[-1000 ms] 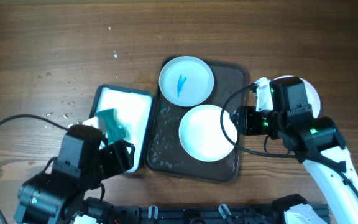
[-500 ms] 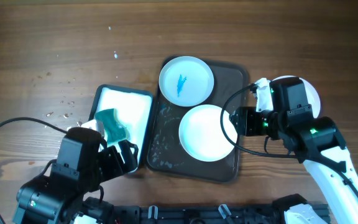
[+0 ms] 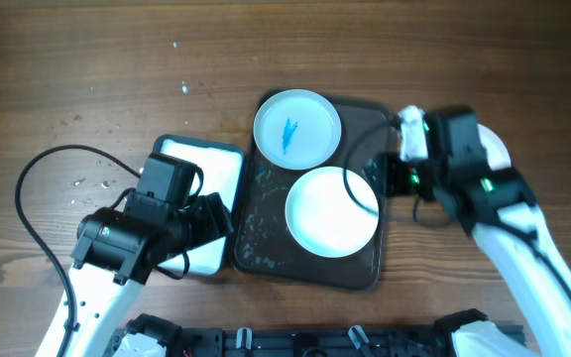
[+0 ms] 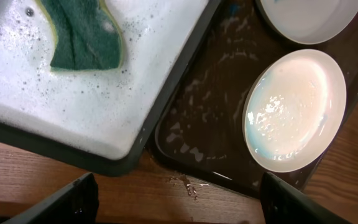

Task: Clean dirty plates on tray and stack at the side
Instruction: 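Grip the rim of the blue-stained plate at the tray's top with the right gripper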

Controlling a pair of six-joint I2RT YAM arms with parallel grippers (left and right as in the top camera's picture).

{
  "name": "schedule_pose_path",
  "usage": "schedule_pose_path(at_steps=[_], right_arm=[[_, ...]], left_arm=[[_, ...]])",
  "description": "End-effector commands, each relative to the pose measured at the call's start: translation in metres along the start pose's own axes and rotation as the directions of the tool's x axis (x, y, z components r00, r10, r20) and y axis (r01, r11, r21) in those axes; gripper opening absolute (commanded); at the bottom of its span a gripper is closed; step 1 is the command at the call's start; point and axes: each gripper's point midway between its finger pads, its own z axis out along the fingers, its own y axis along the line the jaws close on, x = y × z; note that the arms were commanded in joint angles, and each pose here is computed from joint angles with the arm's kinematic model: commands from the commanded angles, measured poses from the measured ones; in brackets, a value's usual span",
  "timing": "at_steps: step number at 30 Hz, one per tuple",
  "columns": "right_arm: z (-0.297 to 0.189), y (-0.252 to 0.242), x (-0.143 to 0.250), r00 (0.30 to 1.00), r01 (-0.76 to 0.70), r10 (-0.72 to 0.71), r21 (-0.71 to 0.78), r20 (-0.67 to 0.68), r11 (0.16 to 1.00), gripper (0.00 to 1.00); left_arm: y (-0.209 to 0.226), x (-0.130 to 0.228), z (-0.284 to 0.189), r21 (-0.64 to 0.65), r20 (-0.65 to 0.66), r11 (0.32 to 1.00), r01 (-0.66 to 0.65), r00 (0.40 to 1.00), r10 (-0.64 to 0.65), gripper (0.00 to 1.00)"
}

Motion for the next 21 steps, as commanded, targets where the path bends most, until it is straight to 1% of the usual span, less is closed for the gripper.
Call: schedule_pose_path(at_steps=[1, 4, 7, 9, 12, 13, 14, 15, 16, 18, 19, 21], right_arm=[[0.036, -0.006, -0.033, 0.996, 0.057, -0.054, 0.033, -0.072, 0.998, 0.48], [0.073, -0.012, -0.053, 0.993, 0.046, -0.041, 0.037, -0.113, 0.998, 0.49], [0.125, -0.023, -0.067, 0.993, 0.065, -0.062, 0.033, -0.105, 0.997, 0.51], [0.15, -0.028, -0.065, 0.991, 0.059, -0.057, 0.013, -0.118, 0.998, 0.52], [0.183, -0.028, -0.048, 0.983, 0.033, -0.041, -0.047, -0.177, 0.998, 0.5], [0.191, -0.031, -0.042, 0.98, 0.03, -0.038, -0.043, -0.195, 0.999, 0.43], [0.2, -0.035, -0.035, 0.976, 0.027, -0.033, -0.033, -0.217, 0.999, 0.26], [0.203, -0.037, -0.03, 0.972, 0.022, -0.028, -0.03, -0.232, 0.999, 0.04], [0.203, -0.04, -0.027, 0.97, 0.016, -0.02, -0.016, -0.243, 1.0, 0.04], [0.193, -0.048, -0.029, 0.971, -0.014, 0.028, 0.061, -0.239, 0.998, 0.04], [0.186, -0.052, -0.03, 0.971, -0.017, 0.039, 0.094, -0.236, 0.995, 0.04], [0.167, -0.06, -0.03, 0.97, -0.043, 0.086, 0.185, -0.228, 0.982, 0.04]], left_arm=[[-0.003, 0.002, -0.004, 0.029, 0.011, 1.0, 0.001, 1.0, -0.001, 0.85], [-0.004, 0.003, -0.008, 0.045, 0.017, 0.999, 0.0, 1.0, 0.0, 0.92], [-0.004, 0.006, -0.007, 0.042, -0.002, 0.999, 0.001, 1.0, -0.001, 0.94], [-0.003, 0.007, -0.006, 0.037, -0.008, 0.999, 0.002, 1.0, -0.002, 0.95], [-0.003, 0.007, -0.006, 0.036, -0.009, 0.999, 0.002, 1.0, -0.002, 0.94], [-0.003, 0.007, -0.006, 0.036, -0.009, 0.999, 0.003, 1.0, -0.002, 0.95], [-0.003, 0.007, -0.006, 0.037, -0.008, 0.999, 0.003, 1.0, -0.002, 0.95], [-0.003, 0.007, -0.006, 0.037, -0.008, 0.999, 0.002, 1.0, -0.002, 0.95], [-0.003, 0.007, -0.006, 0.036, -0.008, 0.999, 0.003, 1.0, -0.002, 0.95], [-0.003, 0.006, -0.006, 0.035, -0.002, 0.999, 0.009, 1.0, -0.009, 0.95], [-0.001, 0.003, -0.006, 0.024, 0.01, 0.999, 0.033, 0.999, -0.034, 0.94], [0.008, -0.005, -0.005, -0.023, 0.059, 0.99, 0.138, 0.989, -0.136, 0.95]])
